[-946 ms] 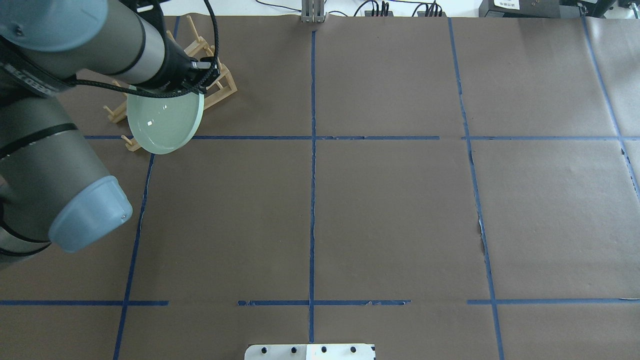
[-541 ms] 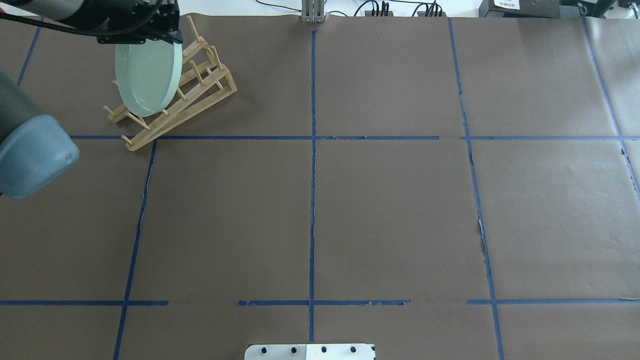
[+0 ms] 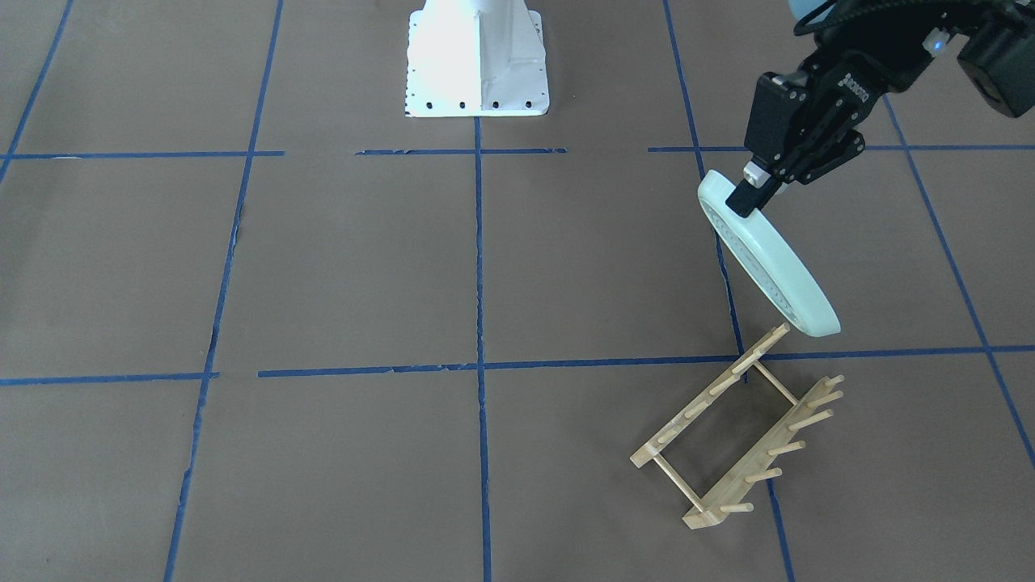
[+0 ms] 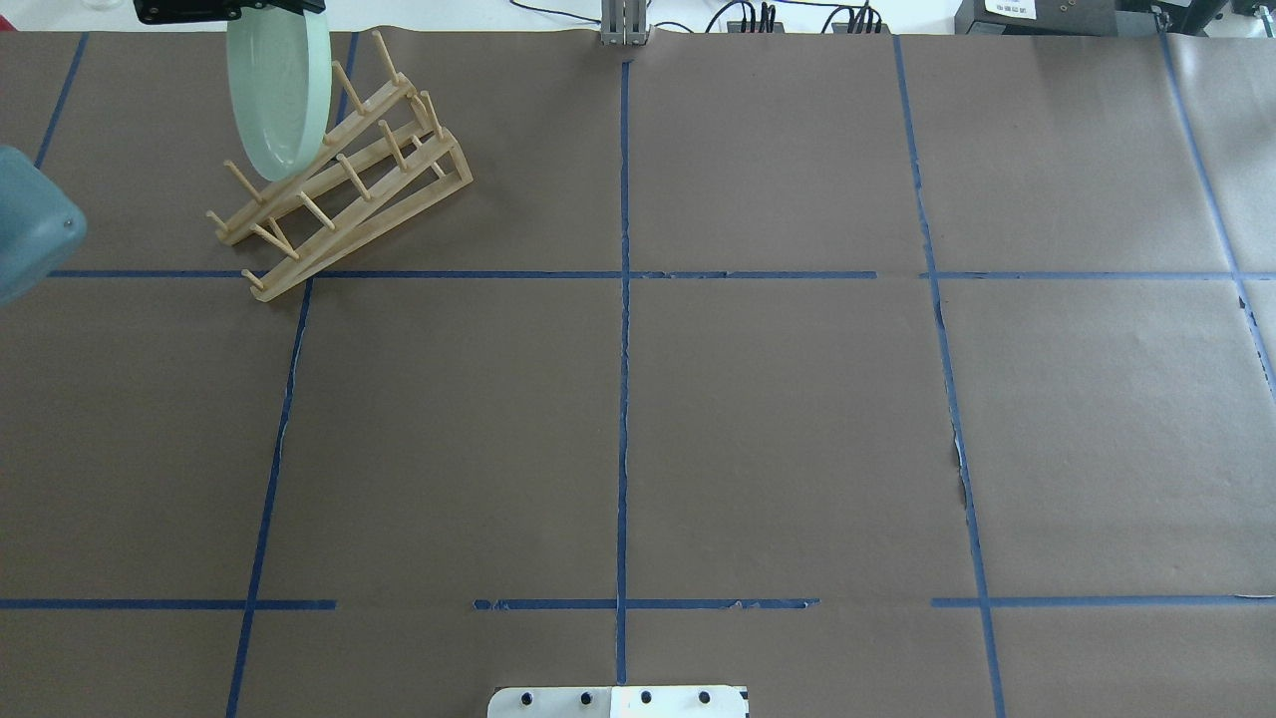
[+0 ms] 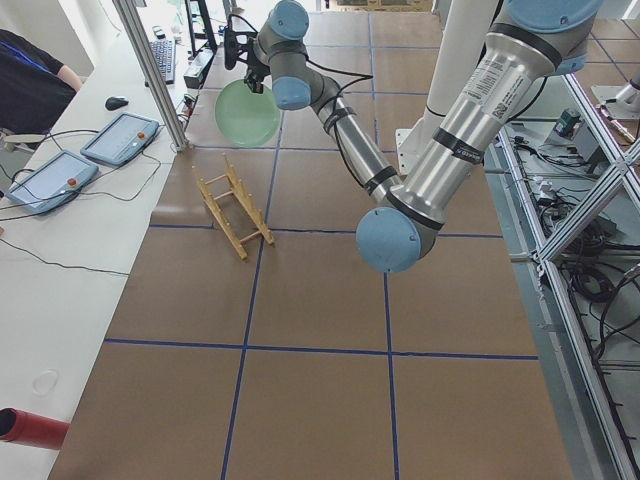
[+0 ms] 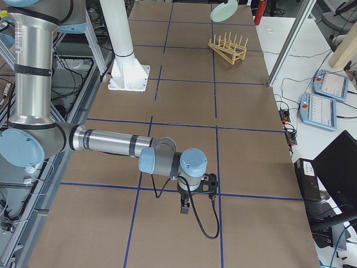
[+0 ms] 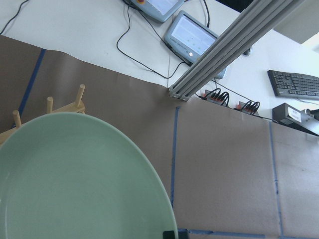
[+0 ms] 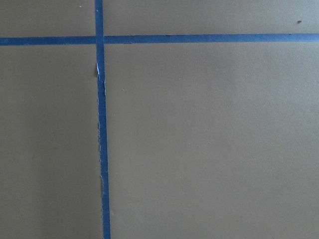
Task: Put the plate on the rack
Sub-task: 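Lower the upright plate with the left gripper into the rack pegs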
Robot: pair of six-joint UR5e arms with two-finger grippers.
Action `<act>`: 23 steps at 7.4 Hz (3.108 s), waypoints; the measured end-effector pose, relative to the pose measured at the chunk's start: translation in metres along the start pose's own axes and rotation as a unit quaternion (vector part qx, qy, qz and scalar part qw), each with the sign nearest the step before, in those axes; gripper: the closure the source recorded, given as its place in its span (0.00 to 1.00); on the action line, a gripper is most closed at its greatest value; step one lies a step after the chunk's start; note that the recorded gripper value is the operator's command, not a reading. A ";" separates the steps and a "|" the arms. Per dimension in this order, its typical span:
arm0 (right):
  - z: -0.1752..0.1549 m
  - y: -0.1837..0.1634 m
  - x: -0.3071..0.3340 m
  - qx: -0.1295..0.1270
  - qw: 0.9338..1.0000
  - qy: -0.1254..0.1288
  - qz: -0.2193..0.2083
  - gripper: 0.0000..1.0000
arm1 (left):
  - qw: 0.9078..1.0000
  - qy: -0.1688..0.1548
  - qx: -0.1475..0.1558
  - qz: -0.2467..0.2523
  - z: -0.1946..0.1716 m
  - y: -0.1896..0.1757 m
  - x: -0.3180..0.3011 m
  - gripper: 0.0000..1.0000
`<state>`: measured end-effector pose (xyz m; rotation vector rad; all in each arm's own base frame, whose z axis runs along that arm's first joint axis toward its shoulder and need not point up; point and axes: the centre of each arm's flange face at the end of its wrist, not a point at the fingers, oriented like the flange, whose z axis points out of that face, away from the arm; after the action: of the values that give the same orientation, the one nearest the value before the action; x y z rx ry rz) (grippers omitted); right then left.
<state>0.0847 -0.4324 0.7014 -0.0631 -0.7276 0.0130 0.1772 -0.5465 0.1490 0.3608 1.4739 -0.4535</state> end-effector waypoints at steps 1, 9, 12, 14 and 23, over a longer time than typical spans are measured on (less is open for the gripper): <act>0.000 0.000 0.000 0.000 1.000 0.000 0.000 0.00 | 0.999 0.038 0.000 -0.024 0.007 -0.009 -0.019 1.00; 0.000 0.000 0.000 0.000 1.000 0.000 0.000 0.00 | 0.972 0.190 0.056 -0.126 0.046 -0.062 -0.115 1.00; 0.000 0.000 0.000 0.000 1.000 0.000 -0.001 0.00 | 0.969 0.187 0.081 -0.139 0.073 -0.079 -0.127 1.00; 0.000 0.000 0.000 0.000 1.000 0.000 -0.001 0.00 | 0.969 0.182 0.084 -0.144 0.089 -0.081 -0.131 1.00; 0.000 0.000 0.000 0.000 1.000 0.000 0.000 0.00 | 0.972 0.156 0.075 -0.157 0.131 -0.062 -0.151 1.00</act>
<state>0.0846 -0.4324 0.7014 -0.0628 -0.7276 0.0121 0.2537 -0.6544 0.3116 0.3289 1.8199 -0.7930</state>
